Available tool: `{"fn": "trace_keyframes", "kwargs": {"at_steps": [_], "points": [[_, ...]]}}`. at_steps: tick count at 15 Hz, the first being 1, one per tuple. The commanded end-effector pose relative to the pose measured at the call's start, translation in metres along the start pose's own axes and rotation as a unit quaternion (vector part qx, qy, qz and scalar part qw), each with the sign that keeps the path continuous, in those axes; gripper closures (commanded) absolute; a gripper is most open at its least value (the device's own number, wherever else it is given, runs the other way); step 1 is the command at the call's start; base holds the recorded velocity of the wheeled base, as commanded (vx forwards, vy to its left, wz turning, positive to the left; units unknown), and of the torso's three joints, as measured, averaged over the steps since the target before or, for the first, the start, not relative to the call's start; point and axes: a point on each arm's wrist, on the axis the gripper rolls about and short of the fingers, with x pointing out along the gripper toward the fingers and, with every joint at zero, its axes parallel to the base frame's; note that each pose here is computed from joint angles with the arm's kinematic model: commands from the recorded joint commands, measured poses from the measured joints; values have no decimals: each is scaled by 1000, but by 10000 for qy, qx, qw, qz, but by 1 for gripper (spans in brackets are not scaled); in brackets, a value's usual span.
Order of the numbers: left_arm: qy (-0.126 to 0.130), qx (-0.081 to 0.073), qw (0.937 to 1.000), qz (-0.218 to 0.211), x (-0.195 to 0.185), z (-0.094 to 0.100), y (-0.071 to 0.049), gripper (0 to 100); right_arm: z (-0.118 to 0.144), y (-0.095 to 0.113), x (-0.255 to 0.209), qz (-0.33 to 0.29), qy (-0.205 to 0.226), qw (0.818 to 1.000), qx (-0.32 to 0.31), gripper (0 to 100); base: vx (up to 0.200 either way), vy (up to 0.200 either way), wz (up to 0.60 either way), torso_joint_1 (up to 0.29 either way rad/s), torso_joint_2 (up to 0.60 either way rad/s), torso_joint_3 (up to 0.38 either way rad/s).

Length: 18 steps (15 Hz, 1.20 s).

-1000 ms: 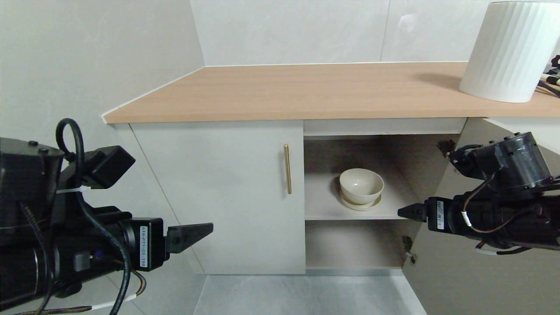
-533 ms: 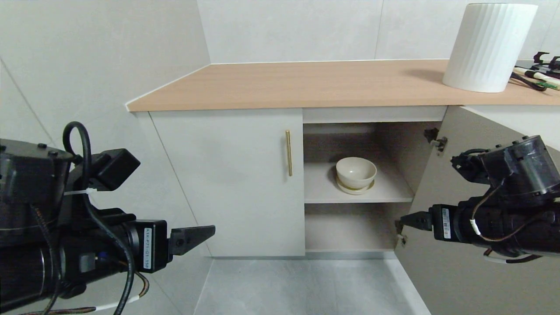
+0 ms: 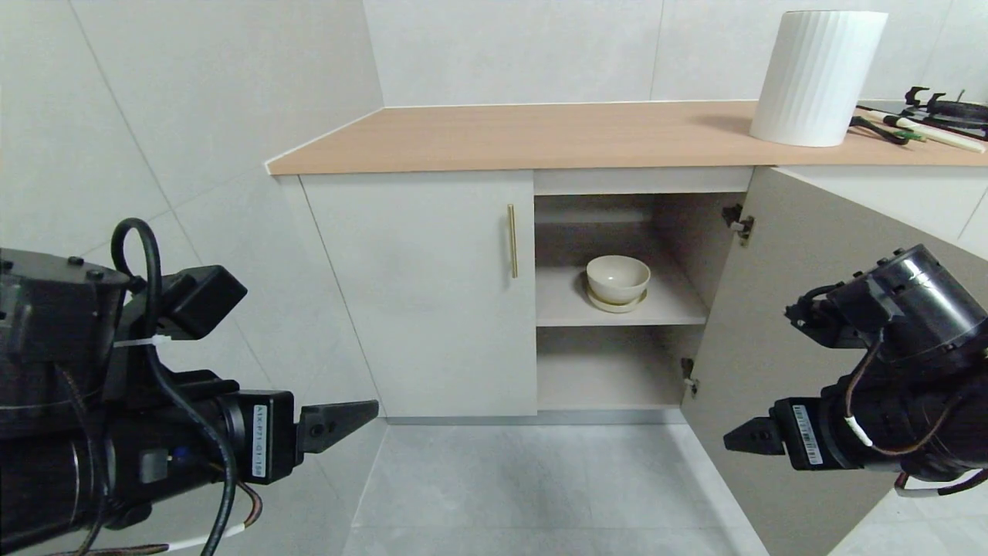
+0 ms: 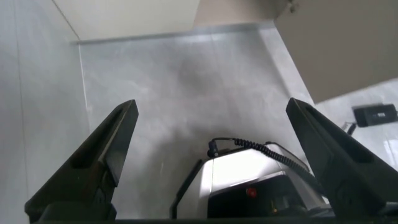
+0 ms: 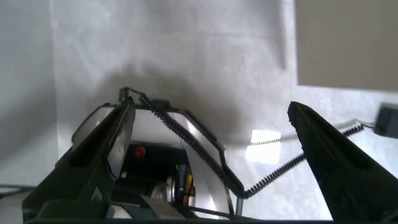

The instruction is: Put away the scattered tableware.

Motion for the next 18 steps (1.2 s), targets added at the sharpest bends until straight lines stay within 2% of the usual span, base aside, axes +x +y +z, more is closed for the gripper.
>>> {"fn": "trace_keyframes", "kwargs": {"at_steps": [1,12,15,18], "points": [[9,-2,10000,7,1,0,0,0,0,2,2,9,33,10000,-46,0,0,0,0,0,0,0],[58,48,10000,-1,1,-3,-1,0,-16,-2,3,-194,390,9989,-184,0,0,0,0,0,0,0],[43,46,10000,-6,0,-3,0,0,-18,-6,0,-281,330,9989,-167,0,0,-200,0,-2,-2,4],[41,46,10000,1,0,-3,0,0,-22,-10,-3,-429,569,9972,-223,0,0,-200,0,17,2,1]]}}
